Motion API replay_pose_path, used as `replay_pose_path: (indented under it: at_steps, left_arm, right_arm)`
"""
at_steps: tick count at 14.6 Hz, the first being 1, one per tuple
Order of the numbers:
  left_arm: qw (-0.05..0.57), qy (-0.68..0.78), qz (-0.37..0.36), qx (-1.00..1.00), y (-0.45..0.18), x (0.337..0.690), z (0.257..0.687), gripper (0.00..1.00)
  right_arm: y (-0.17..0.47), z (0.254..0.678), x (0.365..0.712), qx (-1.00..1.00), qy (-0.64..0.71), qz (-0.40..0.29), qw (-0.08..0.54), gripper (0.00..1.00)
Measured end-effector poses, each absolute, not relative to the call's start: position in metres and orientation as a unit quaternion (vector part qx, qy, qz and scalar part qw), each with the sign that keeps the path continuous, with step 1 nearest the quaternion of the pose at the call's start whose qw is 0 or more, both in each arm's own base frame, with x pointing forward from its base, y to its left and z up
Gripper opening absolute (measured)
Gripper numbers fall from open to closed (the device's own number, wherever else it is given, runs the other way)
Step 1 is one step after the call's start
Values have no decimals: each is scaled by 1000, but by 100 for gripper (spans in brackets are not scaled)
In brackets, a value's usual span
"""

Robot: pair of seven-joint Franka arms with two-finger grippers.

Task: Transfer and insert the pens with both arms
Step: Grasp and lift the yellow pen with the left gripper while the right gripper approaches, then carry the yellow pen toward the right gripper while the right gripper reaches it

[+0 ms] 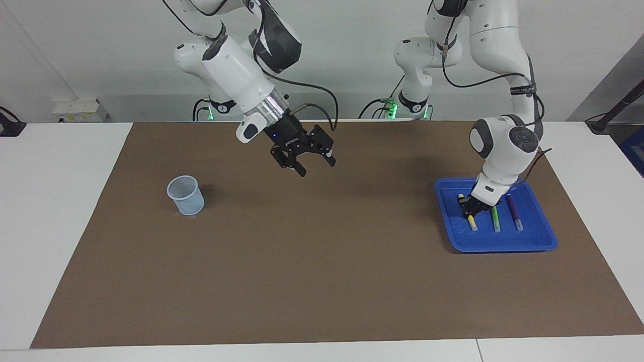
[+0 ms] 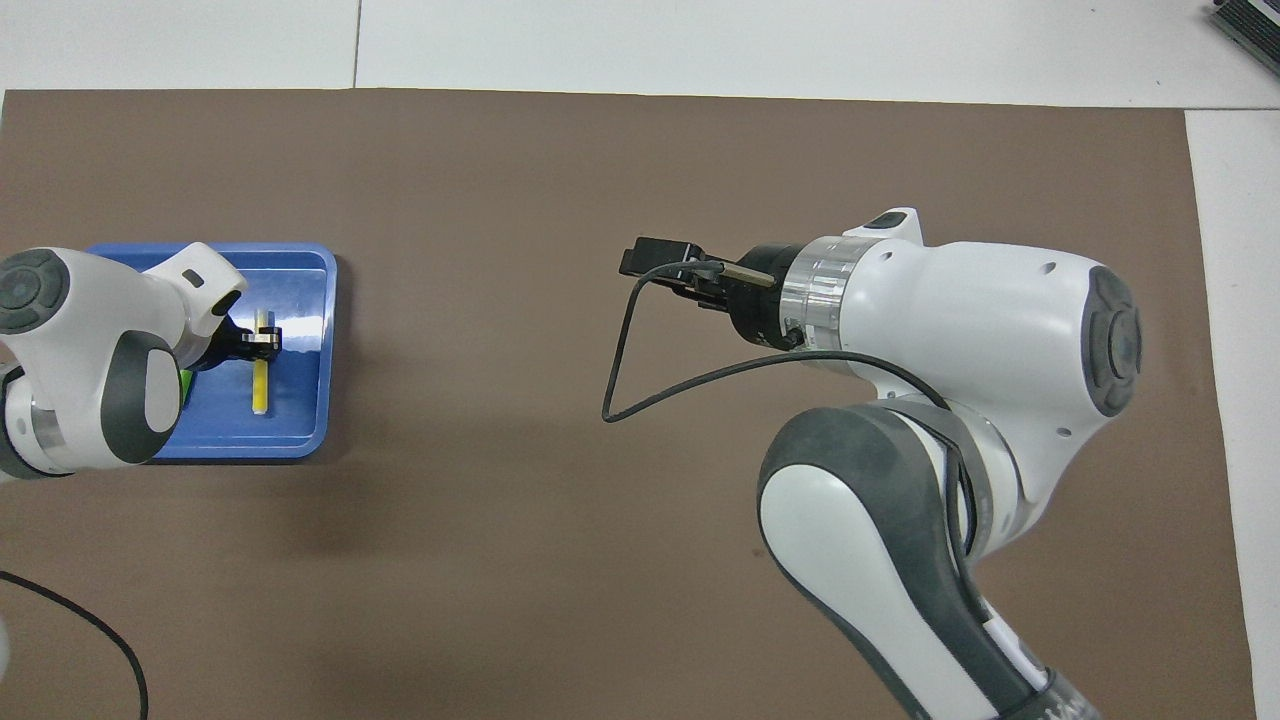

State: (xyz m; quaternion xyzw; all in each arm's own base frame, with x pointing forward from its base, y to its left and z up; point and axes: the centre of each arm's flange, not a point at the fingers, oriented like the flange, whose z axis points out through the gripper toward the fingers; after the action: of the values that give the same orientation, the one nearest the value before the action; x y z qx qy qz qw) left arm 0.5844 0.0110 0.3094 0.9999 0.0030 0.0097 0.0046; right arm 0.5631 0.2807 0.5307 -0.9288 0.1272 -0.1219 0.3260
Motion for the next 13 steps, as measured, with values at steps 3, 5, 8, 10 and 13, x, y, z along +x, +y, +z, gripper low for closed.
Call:
replay_pose_path:
  at_steps: [3, 5, 8, 10, 13]
  left_arm:
    - [38, 40, -28, 998, 9, 602, 356, 17]
    - [48, 87, -42, 994, 5, 610, 387, 17]
    - [99, 195, -57, 974, -14, 612, 427, 17]
    - [122, 263, -73, 954, -23, 604, 450, 17]
    - [137, 339, -109, 924, -40, 586, 480, 17]
  right_arm:
    - [286, 530, 563, -929, 124, -121, 327, 100]
    - [292, 531, 561, -925, 131, -120, 336, 100]
    - [316, 536, 550, -914, 161, -114, 355, 100]
    - [329, 536, 544, -909, 178, -104, 361, 100]
    - [343, 538, 536, -908, 176, -105, 366, 100]
